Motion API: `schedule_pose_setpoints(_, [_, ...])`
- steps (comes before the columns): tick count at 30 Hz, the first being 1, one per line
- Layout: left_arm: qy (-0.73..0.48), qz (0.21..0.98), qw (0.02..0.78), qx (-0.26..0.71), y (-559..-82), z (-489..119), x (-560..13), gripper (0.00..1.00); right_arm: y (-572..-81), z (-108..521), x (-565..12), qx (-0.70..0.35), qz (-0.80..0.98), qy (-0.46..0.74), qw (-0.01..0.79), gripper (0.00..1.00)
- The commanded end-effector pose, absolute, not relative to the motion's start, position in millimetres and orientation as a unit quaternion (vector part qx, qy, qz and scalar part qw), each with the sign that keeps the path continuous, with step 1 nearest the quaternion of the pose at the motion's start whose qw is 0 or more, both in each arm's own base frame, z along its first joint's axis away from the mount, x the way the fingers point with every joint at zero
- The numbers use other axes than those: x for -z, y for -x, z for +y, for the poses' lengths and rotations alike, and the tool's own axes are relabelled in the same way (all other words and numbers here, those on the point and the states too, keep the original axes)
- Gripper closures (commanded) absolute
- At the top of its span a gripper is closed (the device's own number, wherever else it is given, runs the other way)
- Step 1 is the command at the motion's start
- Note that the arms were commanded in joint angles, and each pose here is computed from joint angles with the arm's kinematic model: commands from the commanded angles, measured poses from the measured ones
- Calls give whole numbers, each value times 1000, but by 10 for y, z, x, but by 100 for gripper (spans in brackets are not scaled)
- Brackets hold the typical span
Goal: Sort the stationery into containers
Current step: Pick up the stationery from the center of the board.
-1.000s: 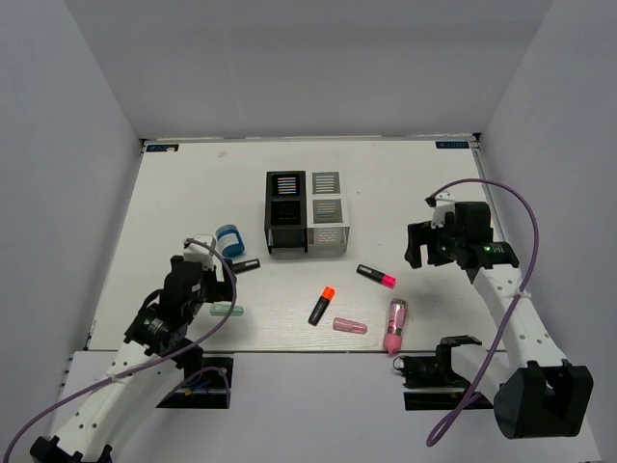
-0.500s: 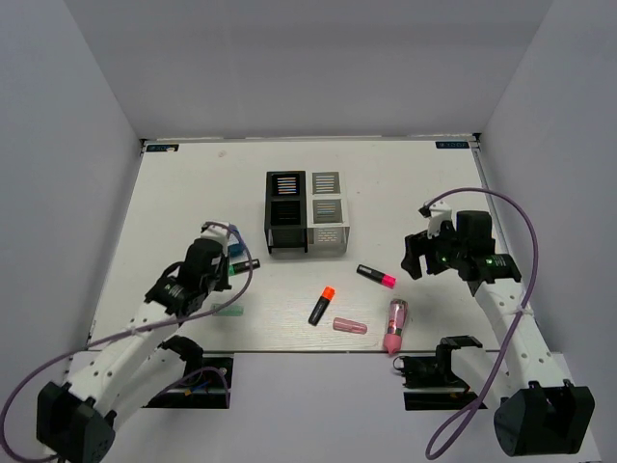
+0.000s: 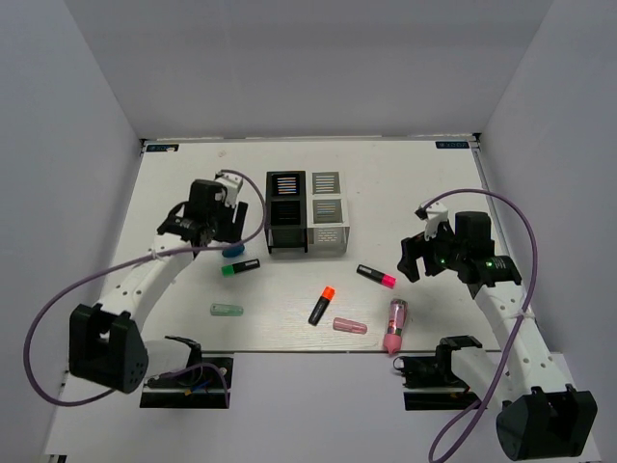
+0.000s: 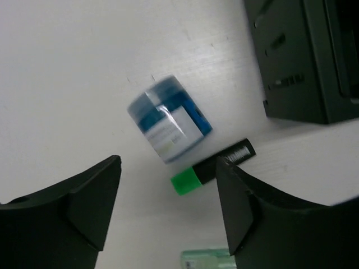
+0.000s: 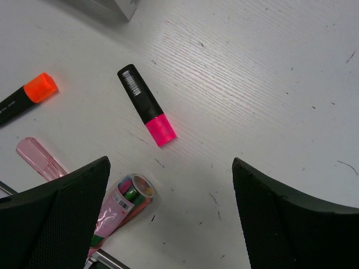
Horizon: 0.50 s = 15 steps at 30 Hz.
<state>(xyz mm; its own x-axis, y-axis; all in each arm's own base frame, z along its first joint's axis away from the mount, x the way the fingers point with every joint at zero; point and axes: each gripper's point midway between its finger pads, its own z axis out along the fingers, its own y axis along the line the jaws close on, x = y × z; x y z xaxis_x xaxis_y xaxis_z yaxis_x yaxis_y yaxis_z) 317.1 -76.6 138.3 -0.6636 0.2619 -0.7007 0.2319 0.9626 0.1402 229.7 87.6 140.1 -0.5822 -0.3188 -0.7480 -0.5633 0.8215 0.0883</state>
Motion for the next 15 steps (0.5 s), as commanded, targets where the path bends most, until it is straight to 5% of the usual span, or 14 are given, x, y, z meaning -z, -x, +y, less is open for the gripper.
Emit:
schedule_pose_setpoints(1, [-205, 905, 374, 10, -3394, -650, -1512, 18, -2274, 904, -1449, -164, 866, 266, 390, 10])
schedule_pose_setpoints(6, [-198, 912, 347, 91, -3360, -642, -1499, 5, -2272, 919, -1434, -169, 868, 268, 383, 10])
schedule_pose_setpoints(8, [-144, 922, 343, 109, -3439, -579, -1497, 5, -2279, 916, -1419, -170, 870, 265, 378, 10])
schedule_pose_setpoints(10, [-71, 946, 302, 92, -3373, -426, -1435, 20, -2276, 914, -1415, -169, 871, 266, 377, 10])
schedule_pose_setpoints(11, [32, 951, 285, 115, -3437, -452, -1445, 20, -2271, 917, -1416, -169, 871, 266, 377, 10])
schedule_pose_setpoints(15, [128, 953, 261, 89, -3334, -578, -1331, 15, -2276, 922, -1419, -170, 871, 266, 375, 10])
